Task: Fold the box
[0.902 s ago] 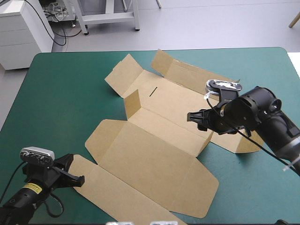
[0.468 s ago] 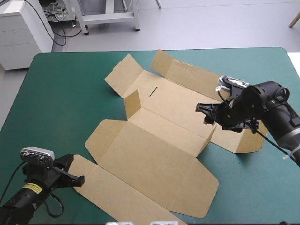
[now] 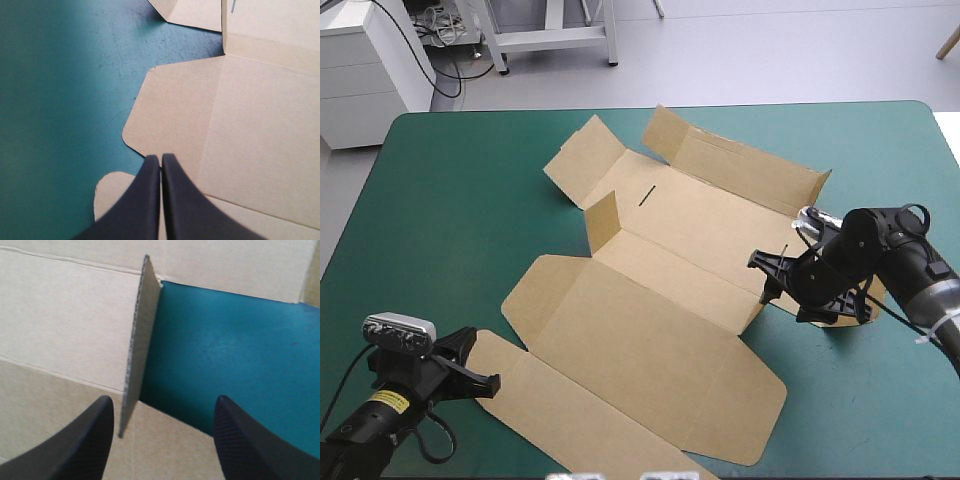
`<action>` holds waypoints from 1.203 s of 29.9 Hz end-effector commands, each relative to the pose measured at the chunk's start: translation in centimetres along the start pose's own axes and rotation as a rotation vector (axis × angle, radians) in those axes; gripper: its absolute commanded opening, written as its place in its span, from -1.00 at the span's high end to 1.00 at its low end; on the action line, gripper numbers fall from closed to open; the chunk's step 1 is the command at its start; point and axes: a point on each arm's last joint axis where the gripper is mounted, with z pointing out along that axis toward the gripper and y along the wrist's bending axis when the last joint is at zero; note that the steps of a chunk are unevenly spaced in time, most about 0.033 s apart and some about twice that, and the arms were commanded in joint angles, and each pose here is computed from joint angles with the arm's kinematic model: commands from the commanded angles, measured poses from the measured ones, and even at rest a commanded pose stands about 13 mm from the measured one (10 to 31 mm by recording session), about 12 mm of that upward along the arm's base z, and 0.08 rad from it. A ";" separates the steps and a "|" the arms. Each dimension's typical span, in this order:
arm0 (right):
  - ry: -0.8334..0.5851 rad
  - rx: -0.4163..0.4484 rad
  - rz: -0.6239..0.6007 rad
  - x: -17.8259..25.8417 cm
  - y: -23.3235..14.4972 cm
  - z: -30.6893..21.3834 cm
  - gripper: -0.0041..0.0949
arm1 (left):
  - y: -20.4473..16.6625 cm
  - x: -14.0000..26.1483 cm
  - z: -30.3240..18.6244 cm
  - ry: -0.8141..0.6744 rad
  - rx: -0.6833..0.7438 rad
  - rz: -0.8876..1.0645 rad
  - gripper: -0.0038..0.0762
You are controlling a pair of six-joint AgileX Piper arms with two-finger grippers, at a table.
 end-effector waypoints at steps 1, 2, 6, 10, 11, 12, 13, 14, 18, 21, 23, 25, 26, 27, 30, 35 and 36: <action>-0.087 -0.130 -0.012 -0.6 1.2 -1.7 -0.20 | 0.0 -1.5 -0.4 -0.091 -0.004 -0.015 0.92; -0.090 -0.147 -0.010 -0.6 1.4 -1.7 -0.20 | 0.0 -1.5 -0.4 -0.091 -0.004 -0.015 0.92; -0.073 -0.123 -0.011 -0.9 1.3 -1.0 -0.20 | 0.0 -1.5 -0.4 -0.087 -0.003 -0.015 0.92; -0.048 -0.105 0.002 -1.5 1.4 0.3 -0.20 | 0.0 -1.5 -0.4 -0.088 -0.003 -0.015 0.92; -0.050 -0.106 0.005 -1.7 1.4 0.5 -0.20 | 0.0 -1.5 -0.4 -0.088 -0.003 -0.015 0.92; -0.045 -0.102 0.008 -1.9 1.5 0.9 -0.20 | 0.0 -1.5 -0.4 -0.088 -0.003 -0.015 0.92; -0.044 -0.100 0.009 -2.0 1.5 1.1 -0.20 | 0.0 -1.5 -0.4 -0.088 -0.003 -0.015 0.92; -0.041 -0.095 0.010 -2.1 1.5 1.3 -0.20 | 0.0 -1.5 -0.4 -0.088 -0.003 -0.015 0.92; -0.030 -0.086 0.015 -2.4 1.5 1.9 -0.08 | 0.0 -1.5 -0.4 -0.088 -0.003 -0.015 0.92; -0.028 -0.081 0.016 -2.5 1.5 2.2 0.23 | 0.0 -1.5 -0.4 -0.088 -0.003 -0.015 0.92; -0.027 -0.081 0.016 -2.5 1.5 2.2 0.46 | 0.0 -1.5 -0.4 -0.088 -0.003 -0.015 0.92; -0.024 -0.077 0.015 -2.5 1.4 2.2 0.67 | 0.0 -1.5 -0.4 -0.088 -0.003 -0.015 0.92; -0.024 -0.072 0.012 -2.5 1.4 2.2 0.73 | 0.0 -1.5 -0.4 -0.088 -0.003 -0.015 0.92; -0.024 -0.067 0.010 -2.5 1.3 2.2 0.77 | 0.0 -1.5 -0.4 -0.088 -0.003 -0.015 0.92; -0.021 -0.039 -0.004 -2.4 1.1 2.2 0.80 | 0.0 -1.5 -0.4 -0.088 -0.003 -0.015 0.92; -0.018 -0.020 -0.012 -2.4 0.9 2.2 0.96 | 0.0 -1.5 -0.4 -0.088 -0.003 -0.015 0.92; -0.017 -0.022 -0.011 -2.4 0.9 2.2 0.96 | 0.0 -1.5 -0.4 -0.088 -0.003 -0.015 0.92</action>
